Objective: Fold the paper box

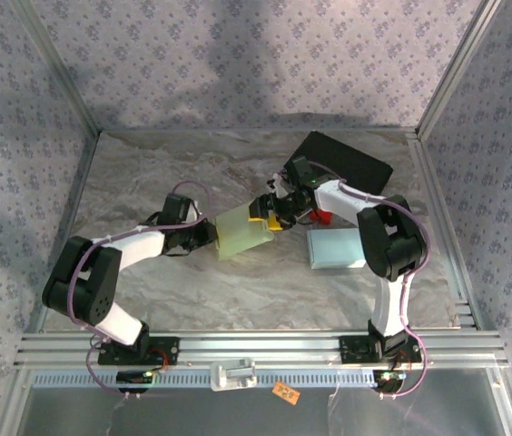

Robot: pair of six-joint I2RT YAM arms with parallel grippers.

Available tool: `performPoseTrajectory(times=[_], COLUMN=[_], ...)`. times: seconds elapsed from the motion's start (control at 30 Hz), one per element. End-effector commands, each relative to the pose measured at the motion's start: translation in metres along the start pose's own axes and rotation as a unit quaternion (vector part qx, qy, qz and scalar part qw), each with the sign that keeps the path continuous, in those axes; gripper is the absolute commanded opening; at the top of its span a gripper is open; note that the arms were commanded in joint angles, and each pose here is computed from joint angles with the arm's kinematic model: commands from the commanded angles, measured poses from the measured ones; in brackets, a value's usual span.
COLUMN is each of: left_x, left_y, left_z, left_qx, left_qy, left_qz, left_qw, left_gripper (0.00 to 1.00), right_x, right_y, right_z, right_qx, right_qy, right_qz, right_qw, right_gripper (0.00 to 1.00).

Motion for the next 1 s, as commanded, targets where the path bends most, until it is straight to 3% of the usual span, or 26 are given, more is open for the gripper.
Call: performPoseTrajectory(times=[0.0, 0.1, 0.47, 0.6, 0.7, 0.77, 0.83, 0.9, 0.97], left_x=[-0.007, -0.013, -0.017, -0.025, -0.044, -0.070, -0.104, -0.120, -0.124], left_y=[0.005, 0.016, 0.055, 0.069, 0.081, 0.091, 0.102, 0.106, 0.107], left_z=[0.012, 0.026, 0.067, 0.068, 0.062, 0.048, 0.017, -0.017, -0.039], left_qx=[-0.013, -0.038, -0.108, -0.123, -0.120, -0.122, -0.121, -0.106, -0.090], left_qy=[0.007, 0.015, 0.116, 0.054, -0.061, -0.189, -0.367, -0.498, -0.570], left_qz=[-0.013, -0.021, -0.062, -0.069, -0.082, -0.110, -0.141, -0.129, -0.121], left_qw=[1.000, 0.999, 0.986, 0.989, 0.988, 0.968, 0.912, 0.851, 0.807], left_gripper=[0.22, 0.29, 0.41, 0.42, 0.40, 0.38, 0.40, 0.50, 0.55], right_x=[0.002, -0.001, 0.000, -0.008, -0.012, -0.016, -0.017, -0.019, -0.018], right_y=[-0.005, -0.008, 0.010, 0.017, 0.023, 0.029, 0.036, 0.044, 0.051], right_z=[0.003, 0.007, 0.017, 0.012, 0.004, -0.003, -0.013, -0.023, -0.029], right_qx=[0.003, 0.007, 0.001, 0.023, 0.042, 0.055, 0.073, 0.088, 0.092], right_qy=[-0.030, -0.068, -0.219, -0.289, -0.333, -0.365, -0.393, -0.413, -0.424], right_qz=[0.021, 0.032, 0.068, 0.052, 0.045, 0.036, 0.023, 0.012, 0.009], right_qw=[0.999, 0.997, 0.973, 0.956, 0.941, 0.929, 0.916, 0.906, 0.901], right_gripper=[0.67, 0.58, 0.44, 0.38, 0.38, 0.39, 0.39, 0.39, 0.39])
Point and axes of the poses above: each hand's point on the last joint's axis, 136 mm out from that joint toward the fingers, its own y axis back along the fingers, its own x axis along the line the jaws close on, z = x × y, the point moved 6 cm from there along y, back along the fingers, and after that the axes turned 9 degrees about -y, right-handed, at the moved point
